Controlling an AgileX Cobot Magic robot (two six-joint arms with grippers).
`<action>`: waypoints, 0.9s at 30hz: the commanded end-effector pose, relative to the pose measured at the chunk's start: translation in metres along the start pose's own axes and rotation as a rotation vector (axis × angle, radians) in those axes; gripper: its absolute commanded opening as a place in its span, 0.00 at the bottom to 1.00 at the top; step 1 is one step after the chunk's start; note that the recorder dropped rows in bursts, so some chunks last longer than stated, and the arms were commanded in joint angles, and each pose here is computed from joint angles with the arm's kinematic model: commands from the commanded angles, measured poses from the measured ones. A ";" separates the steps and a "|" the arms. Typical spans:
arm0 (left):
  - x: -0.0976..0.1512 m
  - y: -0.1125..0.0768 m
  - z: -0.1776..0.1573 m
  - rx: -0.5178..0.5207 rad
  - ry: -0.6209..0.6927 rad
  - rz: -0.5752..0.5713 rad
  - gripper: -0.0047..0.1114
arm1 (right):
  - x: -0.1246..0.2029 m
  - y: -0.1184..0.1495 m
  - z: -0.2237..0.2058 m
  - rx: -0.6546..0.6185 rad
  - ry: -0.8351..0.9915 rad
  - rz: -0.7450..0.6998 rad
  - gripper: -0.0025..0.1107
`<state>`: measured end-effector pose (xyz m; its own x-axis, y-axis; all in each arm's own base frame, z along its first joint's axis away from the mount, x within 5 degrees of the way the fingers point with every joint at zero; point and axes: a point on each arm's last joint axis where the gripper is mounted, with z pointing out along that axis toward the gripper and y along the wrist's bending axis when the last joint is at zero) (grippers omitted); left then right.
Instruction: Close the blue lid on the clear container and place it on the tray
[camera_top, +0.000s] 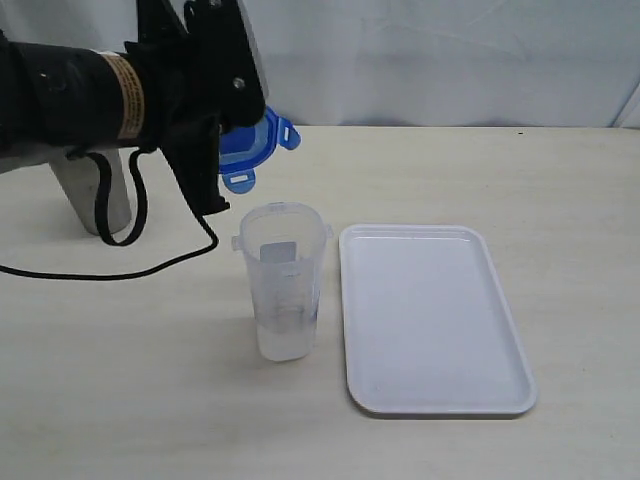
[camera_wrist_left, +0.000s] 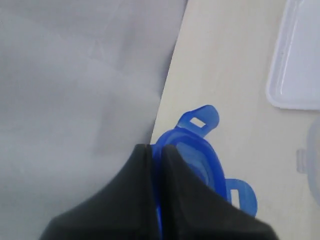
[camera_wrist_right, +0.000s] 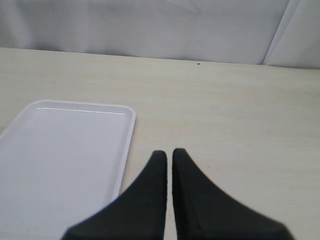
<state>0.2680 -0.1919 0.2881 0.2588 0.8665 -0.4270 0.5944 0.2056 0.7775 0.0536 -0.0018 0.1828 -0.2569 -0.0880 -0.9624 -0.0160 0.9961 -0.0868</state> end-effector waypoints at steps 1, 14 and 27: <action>-0.013 -0.005 -0.003 0.009 -0.028 0.126 0.04 | 0.001 0.000 0.000 0.006 -0.003 -0.002 0.06; -0.032 -0.016 -0.006 0.025 -0.081 0.226 0.04 | 0.001 0.000 0.000 0.006 -0.003 -0.002 0.06; -0.035 -0.017 -0.006 0.029 -0.104 0.162 0.04 | 0.001 0.000 0.000 0.006 -0.003 -0.002 0.06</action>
<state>0.2448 -0.2204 0.2880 0.4341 0.8502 -0.2980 0.5505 0.0114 0.8347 0.0536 -0.0018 0.1828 -0.2569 -0.0880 -0.9624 -0.0160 0.9961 -0.0868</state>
